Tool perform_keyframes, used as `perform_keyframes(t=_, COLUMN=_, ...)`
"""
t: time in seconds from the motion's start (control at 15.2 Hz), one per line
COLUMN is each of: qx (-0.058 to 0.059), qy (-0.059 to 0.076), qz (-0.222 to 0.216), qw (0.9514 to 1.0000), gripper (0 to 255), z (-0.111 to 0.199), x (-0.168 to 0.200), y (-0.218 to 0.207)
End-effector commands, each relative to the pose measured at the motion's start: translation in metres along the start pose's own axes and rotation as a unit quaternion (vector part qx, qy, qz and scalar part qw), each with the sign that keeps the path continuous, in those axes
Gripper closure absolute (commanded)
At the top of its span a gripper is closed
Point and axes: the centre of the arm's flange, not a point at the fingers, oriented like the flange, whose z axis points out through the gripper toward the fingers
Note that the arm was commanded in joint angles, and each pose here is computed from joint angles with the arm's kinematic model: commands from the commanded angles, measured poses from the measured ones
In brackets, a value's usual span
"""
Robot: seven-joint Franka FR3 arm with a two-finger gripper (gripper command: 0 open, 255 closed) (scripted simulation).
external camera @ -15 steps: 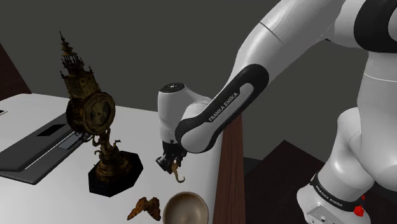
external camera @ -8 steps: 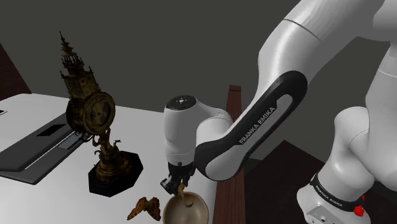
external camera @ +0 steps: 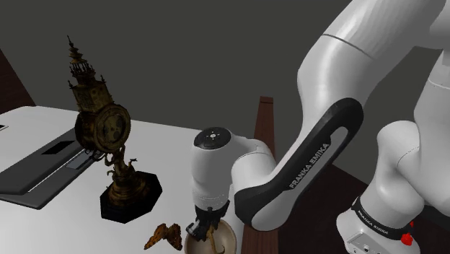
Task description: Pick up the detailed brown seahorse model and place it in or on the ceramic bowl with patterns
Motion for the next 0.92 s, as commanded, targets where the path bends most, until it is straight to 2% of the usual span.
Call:
perform_keyframes(t=0.0, qx=0.000, qy=0.000, qz=0.000, qw=1.0000, gripper=255, z=0.010, x=0.002, y=0.001)
perform_keyframes(t=0.59, qx=0.000, qy=0.000, qz=0.000, qw=1.0000, gripper=255, z=0.060, x=0.002, y=0.003)
perform_keyframes(t=0.86, qx=0.000, qy=0.000, qz=0.000, qw=1.0000, gripper=255, z=0.060, x=0.002, y=0.003)
